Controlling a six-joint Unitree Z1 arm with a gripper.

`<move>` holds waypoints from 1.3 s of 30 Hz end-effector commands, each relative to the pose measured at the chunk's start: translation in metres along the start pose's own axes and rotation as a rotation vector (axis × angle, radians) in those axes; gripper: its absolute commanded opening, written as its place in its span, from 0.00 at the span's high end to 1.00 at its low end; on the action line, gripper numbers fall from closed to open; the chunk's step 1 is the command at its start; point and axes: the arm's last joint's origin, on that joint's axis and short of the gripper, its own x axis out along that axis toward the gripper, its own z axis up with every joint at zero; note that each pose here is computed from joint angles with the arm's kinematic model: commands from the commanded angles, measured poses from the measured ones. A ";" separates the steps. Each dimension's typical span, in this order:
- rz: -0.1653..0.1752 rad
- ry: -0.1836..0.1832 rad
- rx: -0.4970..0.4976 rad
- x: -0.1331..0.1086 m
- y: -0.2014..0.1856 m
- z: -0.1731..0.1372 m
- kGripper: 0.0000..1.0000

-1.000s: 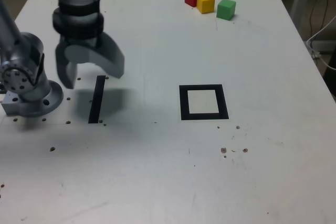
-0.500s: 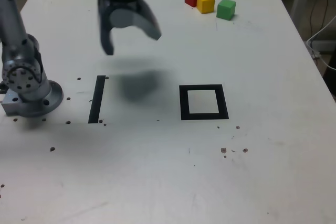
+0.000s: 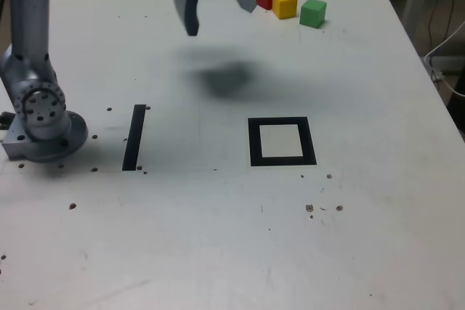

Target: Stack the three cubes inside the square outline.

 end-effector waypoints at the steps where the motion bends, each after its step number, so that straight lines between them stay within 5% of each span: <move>1: -0.005 0.009 -0.012 0.001 0.012 0.012 0.00; 22: -0.030 -0.001 -0.123 0.011 0.103 0.088 0.00; 39: -0.040 -0.061 -0.182 0.031 0.143 0.127 0.00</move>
